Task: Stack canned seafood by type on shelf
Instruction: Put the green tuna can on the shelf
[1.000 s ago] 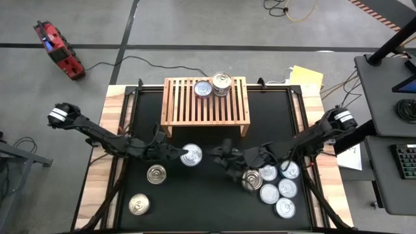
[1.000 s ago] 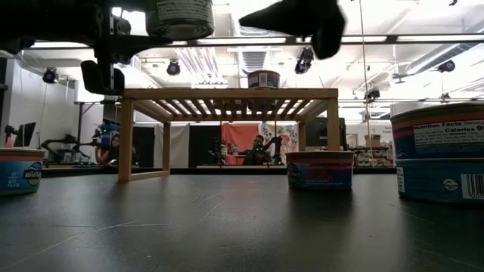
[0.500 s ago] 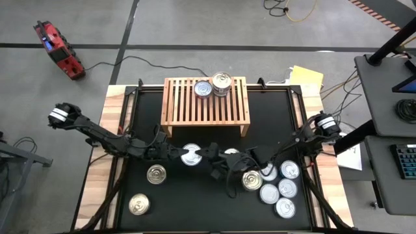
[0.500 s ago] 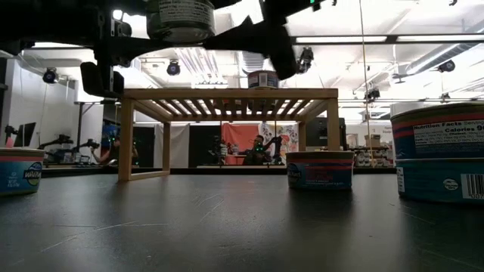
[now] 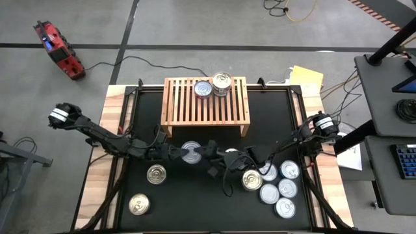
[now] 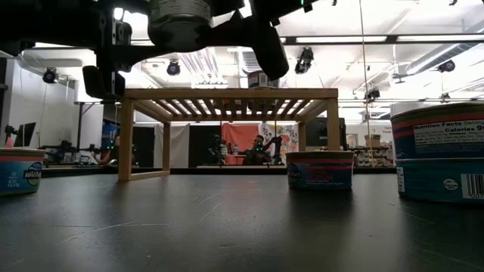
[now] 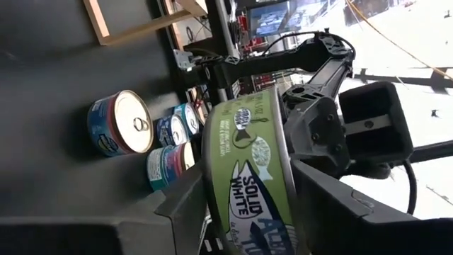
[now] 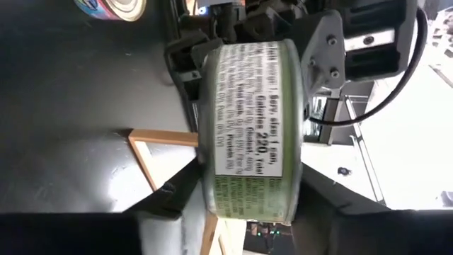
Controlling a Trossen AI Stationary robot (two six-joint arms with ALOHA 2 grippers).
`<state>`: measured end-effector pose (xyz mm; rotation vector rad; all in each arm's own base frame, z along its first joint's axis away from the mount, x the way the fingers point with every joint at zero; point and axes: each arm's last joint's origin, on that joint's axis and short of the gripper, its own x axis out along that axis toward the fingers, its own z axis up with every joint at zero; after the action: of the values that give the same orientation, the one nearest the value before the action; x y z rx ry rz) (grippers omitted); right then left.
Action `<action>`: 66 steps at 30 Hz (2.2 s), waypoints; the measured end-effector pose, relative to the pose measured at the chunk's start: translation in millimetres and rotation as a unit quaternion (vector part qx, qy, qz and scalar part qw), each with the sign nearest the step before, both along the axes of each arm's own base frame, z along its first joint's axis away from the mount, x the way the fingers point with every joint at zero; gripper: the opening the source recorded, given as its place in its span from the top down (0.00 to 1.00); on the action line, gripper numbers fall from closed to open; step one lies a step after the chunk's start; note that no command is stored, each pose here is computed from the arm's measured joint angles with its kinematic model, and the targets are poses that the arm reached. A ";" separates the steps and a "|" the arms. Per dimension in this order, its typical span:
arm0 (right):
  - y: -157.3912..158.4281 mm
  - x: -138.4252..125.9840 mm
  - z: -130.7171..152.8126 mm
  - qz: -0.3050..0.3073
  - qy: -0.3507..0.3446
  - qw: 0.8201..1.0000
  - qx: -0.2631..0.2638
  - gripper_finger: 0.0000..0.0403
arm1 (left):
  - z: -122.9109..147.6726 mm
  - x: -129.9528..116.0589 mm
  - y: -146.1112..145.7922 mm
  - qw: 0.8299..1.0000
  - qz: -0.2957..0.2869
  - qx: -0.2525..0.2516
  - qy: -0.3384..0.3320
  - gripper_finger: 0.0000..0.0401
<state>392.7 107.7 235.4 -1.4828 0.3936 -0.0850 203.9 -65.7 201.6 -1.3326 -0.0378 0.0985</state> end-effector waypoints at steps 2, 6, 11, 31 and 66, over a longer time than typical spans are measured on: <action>-0.8 0.1 0.1 -0.003 0.000 1.000 0.000 0.67 | -0.1 0.0 0.8 1.000 0.012 0.010 0.001 0.55; -0.9 0.0 -0.1 -0.004 0.001 1.000 -0.004 0.67 | 0.1 0.0 0.7 0.999 0.010 0.049 0.004 0.54; -2.1 -0.6 1.0 -0.024 -0.005 1.000 -0.002 0.67 | 4.0 0.0 1.0 0.996 0.011 0.083 -0.010 0.46; -16.4 -20.2 29.4 -0.109 -0.046 0.992 0.036 0.67 | 6.6 -1.1 -0.9 0.856 -0.009 0.516 0.021 0.28; -25.4 -60.2 3.9 -0.061 -0.066 0.968 0.235 0.66 | 20.9 56.3 -20.1 0.447 0.000 0.882 0.148 0.28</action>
<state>332.4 82.2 239.2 -0.9787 0.3661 -0.1743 260.2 -85.8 222.5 0.8761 0.1421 0.1993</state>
